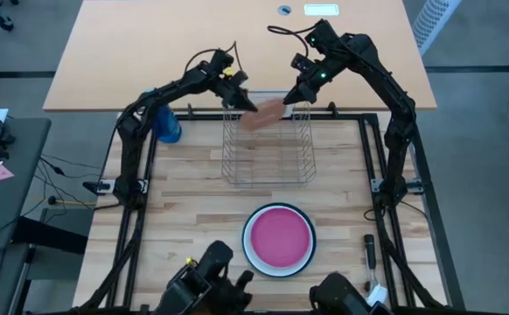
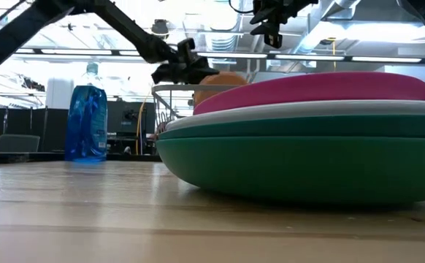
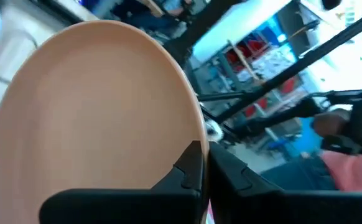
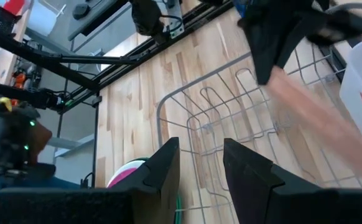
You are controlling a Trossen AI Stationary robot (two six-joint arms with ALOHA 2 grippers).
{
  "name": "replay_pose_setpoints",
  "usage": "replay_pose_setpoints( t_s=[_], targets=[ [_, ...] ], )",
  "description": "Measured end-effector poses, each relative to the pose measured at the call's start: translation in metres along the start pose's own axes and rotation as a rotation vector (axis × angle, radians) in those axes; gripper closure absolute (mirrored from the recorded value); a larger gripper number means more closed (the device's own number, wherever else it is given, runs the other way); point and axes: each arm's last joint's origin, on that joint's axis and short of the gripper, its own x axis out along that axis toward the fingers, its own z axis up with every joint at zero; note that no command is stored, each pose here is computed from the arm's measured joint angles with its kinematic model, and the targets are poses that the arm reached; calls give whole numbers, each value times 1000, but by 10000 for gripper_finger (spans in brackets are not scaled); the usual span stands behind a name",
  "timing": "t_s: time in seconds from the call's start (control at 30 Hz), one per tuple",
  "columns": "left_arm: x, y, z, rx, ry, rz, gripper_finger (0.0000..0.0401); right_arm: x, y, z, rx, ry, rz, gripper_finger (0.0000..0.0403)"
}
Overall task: Sort dishes
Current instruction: Put the brown plate in the dish rack
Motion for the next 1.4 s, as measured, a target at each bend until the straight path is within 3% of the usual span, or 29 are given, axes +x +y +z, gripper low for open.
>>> replay_pose_setpoints(
  t_s=[0.33,0.83,1.1,1.4],
  targets=[
    [11,4,1,27,4,-41,401,-15,-19,-5,4,-5,-51,264],
    [12,4,2,22,1,-37,401,30,-51,-19,-162,64,-30,157],
    [12,4,2,20,2,-36,401,34,-53,-18,-361,90,-97,151],
    [12,4,2,59,1,-35,401,43,-69,-12,-399,76,-171,151]
  ],
)
